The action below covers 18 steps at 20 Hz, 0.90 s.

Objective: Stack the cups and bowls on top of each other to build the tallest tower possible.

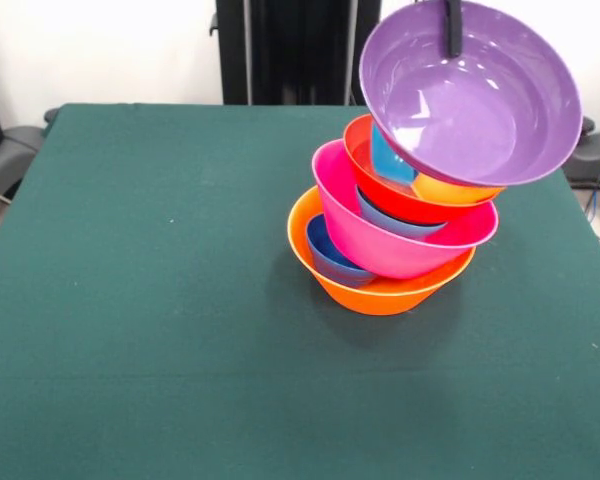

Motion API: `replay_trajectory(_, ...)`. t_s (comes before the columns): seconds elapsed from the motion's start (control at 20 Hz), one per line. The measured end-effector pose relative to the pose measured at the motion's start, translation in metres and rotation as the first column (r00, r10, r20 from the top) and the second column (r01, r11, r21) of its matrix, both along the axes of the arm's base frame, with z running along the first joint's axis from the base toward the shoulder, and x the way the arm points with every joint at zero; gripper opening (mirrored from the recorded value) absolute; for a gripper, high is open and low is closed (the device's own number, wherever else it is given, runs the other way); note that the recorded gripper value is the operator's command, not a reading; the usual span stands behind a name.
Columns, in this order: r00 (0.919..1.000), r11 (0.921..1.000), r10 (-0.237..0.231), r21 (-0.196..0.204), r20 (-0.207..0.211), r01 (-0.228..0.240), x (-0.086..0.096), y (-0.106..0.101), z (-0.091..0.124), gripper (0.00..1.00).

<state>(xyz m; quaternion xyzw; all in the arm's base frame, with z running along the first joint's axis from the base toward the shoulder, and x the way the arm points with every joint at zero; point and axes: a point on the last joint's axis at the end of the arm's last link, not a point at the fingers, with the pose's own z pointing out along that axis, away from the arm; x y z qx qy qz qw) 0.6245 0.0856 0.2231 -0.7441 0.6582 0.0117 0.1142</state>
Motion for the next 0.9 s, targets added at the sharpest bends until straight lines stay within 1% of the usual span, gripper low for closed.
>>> replay_trajectory(0.2, 0.9999, 0.9998, 0.013, 0.013, 0.005, -0.013, -0.003, -0.001, 0.004, 0.00)
replay_trajectory(0.55, 0.9985, 0.9981, 0.054, 0.029, 0.010, -0.055, -0.011, 0.008, 0.012, 0.00)
replay_trajectory(0.75, 0.9968, 0.9960, 0.080, 0.041, -0.003, -0.080, -0.016, 0.012, 0.013, 0.00)
replay_trajectory(0.9, 0.9929, 0.9920, 0.117, 0.050, -0.022, -0.116, -0.020, 0.012, 0.011, 0.00)
